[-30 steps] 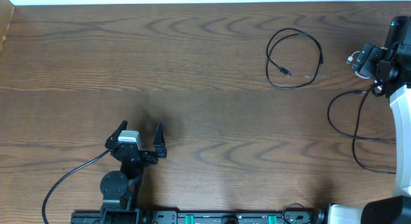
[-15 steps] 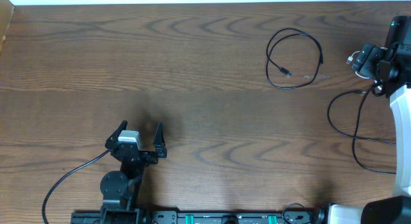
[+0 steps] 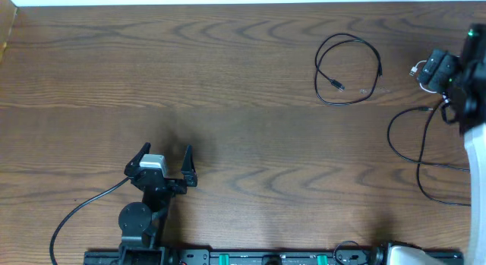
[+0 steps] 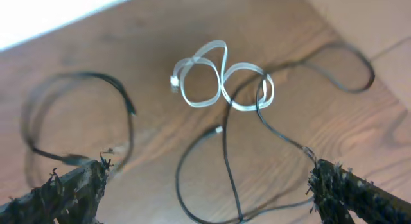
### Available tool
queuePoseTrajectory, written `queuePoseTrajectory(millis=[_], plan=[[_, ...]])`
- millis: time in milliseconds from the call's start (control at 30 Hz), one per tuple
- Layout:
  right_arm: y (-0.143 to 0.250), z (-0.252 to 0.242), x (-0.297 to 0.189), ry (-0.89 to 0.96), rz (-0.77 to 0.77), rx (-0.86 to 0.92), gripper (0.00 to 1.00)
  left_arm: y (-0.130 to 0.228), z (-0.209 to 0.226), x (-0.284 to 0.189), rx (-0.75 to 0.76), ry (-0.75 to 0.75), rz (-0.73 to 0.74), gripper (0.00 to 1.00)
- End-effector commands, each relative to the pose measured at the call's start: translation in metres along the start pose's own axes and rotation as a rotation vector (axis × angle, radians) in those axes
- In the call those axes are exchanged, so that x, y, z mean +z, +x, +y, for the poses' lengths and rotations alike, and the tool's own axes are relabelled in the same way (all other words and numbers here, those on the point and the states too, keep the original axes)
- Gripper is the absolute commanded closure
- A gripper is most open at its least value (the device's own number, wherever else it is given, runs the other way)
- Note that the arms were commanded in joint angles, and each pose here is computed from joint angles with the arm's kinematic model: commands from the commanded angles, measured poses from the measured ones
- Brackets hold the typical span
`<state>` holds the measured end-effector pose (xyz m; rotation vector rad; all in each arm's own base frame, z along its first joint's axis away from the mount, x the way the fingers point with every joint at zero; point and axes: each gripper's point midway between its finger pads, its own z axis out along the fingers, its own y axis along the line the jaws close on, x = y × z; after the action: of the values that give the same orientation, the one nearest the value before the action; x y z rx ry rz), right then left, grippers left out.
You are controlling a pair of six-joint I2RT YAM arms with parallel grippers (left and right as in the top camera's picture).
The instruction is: Untangle cables
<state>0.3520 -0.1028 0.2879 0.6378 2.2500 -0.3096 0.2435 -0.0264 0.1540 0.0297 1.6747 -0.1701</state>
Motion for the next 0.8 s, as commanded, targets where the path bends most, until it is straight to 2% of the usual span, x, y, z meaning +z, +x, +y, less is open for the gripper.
queuePoseTrajectory(millis=[0,467,767], plan=[[-0.009,0.005,-0.036,-0.052,-0.085,0.017,0.01,0.016,-0.005,0.001,0.016,0.030,0.047,0.02],[-0.013,0.018,-0.167,-0.321,-0.358,0.012,0.01,0.016,-0.005,0.001,0.016,0.030,0.047,0.02],[0.024,-0.018,-0.235,-0.460,-0.446,0.007,0.01,0.016,-0.005,0.001,0.016,0.030,0.047,0.02]])
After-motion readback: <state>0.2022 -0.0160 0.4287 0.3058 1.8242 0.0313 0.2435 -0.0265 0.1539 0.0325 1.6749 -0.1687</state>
